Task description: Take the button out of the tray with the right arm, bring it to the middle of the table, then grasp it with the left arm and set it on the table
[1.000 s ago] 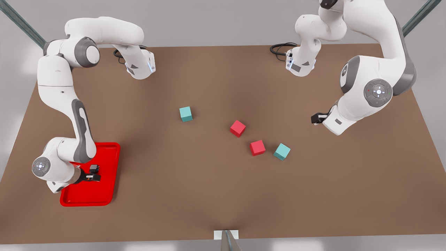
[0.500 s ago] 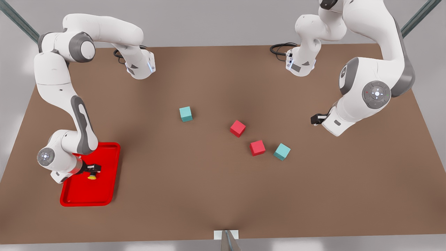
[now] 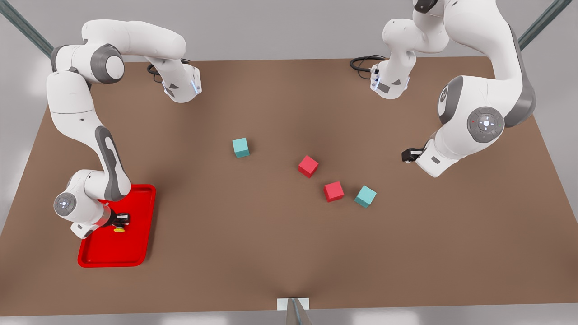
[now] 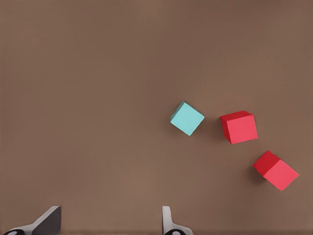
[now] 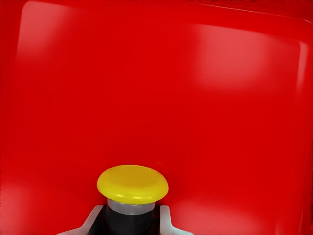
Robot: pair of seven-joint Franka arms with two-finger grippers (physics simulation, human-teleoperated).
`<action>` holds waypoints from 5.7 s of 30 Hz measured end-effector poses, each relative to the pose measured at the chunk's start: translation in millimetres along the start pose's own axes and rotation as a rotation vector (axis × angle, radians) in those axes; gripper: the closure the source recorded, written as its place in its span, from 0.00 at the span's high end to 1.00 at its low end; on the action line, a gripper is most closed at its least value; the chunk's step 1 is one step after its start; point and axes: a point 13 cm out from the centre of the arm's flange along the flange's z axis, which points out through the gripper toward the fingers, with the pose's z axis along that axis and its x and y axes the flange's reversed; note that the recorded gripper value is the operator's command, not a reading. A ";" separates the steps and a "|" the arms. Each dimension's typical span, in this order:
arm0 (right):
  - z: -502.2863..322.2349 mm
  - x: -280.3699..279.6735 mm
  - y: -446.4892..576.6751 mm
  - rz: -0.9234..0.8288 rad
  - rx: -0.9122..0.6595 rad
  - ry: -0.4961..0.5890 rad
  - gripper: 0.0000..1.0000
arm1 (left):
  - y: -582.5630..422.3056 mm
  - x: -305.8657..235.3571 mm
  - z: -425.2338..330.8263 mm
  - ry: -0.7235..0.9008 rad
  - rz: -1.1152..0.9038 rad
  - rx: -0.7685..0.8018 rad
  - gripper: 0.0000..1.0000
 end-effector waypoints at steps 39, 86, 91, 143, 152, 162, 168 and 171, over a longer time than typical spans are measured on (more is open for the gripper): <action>-84.9 -28.2 691.9 0.222 -0.171 0.085 0.46 | -4.4 -16.1 21.4 0.008 -0.004 -0.004 1.00; -427.8 48.7 330.0 0.285 0.073 0.003 1.00 | -387.7 -61.3 240.7 -0.131 0.380 0.240 1.00; -425.9 55.4 322.7 0.223 0.085 0.035 1.00 | -413.1 -94.7 249.3 -0.258 0.384 0.295 1.00; -382.5 120.5 138.0 0.318 0.075 0.424 1.00 | -427.6 -88.4 331.3 -0.243 0.695 0.136 0.62; -382.2 122.8 137.9 0.312 0.076 0.433 1.00 | -426.6 -87.3 334.1 -0.236 0.702 0.131 0.54; -382.5 123.0 138.2 0.307 0.083 0.435 1.00 | -423.4 -87.1 331.3 -0.230 0.704 0.121 0.54; -382.6 123.2 137.4 0.306 0.086 0.435 1.00 | -421.9 -86.8 332.5 -0.226 0.703 0.113 0.49; -382.6 123.2 137.3 0.305 0.086 0.435 1.00 | -421.3 -87.1 332.5 -0.226 0.700 0.109 0.48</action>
